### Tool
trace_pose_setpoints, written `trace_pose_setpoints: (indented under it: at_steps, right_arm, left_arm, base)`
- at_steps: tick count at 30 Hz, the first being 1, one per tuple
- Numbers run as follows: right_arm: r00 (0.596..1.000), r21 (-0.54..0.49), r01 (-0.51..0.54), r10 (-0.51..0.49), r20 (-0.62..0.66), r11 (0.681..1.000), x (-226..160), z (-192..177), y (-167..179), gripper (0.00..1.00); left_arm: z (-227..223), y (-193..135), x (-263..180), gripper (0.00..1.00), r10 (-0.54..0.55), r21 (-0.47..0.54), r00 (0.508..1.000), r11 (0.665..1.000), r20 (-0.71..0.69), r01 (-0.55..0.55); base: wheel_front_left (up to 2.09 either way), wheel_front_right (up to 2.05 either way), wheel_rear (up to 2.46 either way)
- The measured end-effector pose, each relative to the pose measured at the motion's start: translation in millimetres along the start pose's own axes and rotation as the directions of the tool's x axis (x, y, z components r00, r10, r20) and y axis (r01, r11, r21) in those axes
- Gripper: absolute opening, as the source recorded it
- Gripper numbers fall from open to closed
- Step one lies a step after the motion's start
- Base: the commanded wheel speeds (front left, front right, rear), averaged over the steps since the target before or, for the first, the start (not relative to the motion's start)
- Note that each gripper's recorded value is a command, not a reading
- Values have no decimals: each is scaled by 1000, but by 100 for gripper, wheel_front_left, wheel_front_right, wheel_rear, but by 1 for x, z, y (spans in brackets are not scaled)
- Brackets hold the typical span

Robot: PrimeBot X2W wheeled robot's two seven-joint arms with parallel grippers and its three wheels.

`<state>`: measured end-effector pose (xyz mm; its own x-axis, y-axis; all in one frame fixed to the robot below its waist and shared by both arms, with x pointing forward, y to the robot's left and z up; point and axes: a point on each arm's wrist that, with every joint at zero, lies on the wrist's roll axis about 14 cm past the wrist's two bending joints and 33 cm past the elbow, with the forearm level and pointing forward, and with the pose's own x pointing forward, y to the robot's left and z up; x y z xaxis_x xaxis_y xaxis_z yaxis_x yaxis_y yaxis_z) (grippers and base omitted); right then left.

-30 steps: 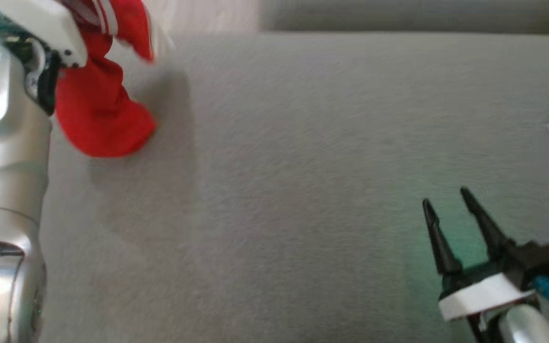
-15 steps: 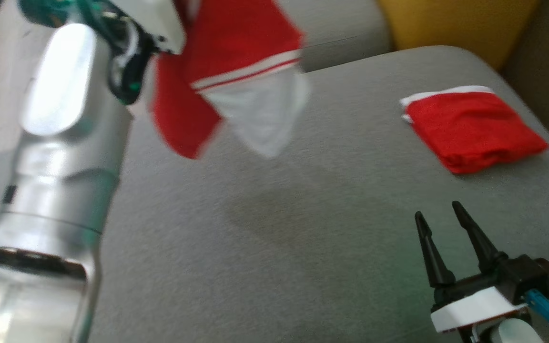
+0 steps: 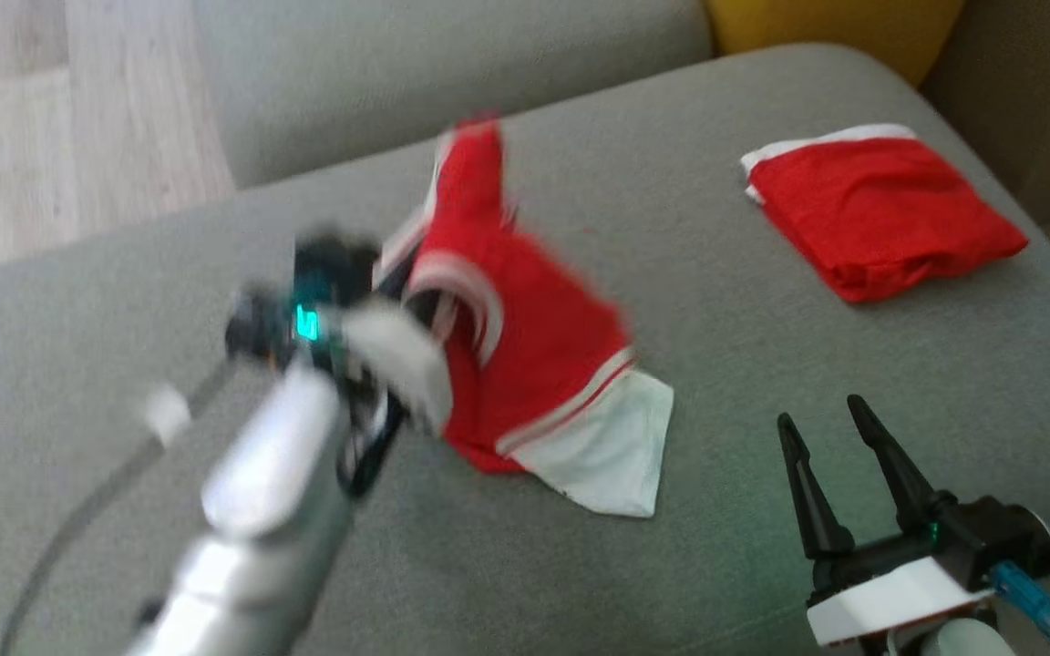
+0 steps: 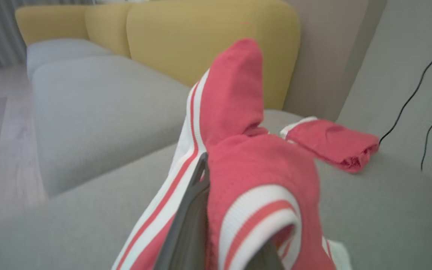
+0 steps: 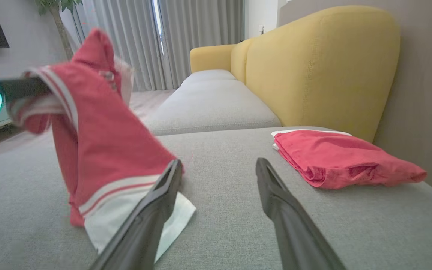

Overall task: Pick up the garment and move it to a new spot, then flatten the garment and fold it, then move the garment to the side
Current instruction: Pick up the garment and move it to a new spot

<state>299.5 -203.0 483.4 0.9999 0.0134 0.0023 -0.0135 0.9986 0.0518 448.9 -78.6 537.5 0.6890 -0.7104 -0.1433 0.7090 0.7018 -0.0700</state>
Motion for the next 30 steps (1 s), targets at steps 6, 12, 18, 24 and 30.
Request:
trace_pose_setpoints:
  at_steps: [6, 12, 18, 24, 30]
  right_arm:
    - [999, -1, -19, 19, -41, 1000, 13, -11, 4, 100]
    - [997, 0, -69, 69, -33, 998, 29, -9, 16, 100]
    - [994, 21, -109, 109, -19, 994, 27, -7, 30, 100]
    - [985, 43, -174, 174, 19, 984, 30, 2, 56, 100]
    - [980, 63, -200, 199, 22, 978, 23, 1, 68, 100]
  left_arm:
    - [-77, 10, -17, 0, 68, -65, 993, 995, -96, -74]
    - [-78, 34, -36, 100, 210, -75, 978, 975, -2, -209]
    - [-87, 45, -83, 100, 360, -148, 933, 924, 17, -353]
    - [-81, 57, -159, 100, 561, -250, 822, 813, 96, -526]
    - [-56, 58, -230, 100, 687, -297, 691, 724, 223, -623]
  base:
    - [0, 0, 0]
    - [0, 0, 0]
    - [0, 0, 0]
    - [0, 0, 0]
    - [0, 0, 0]
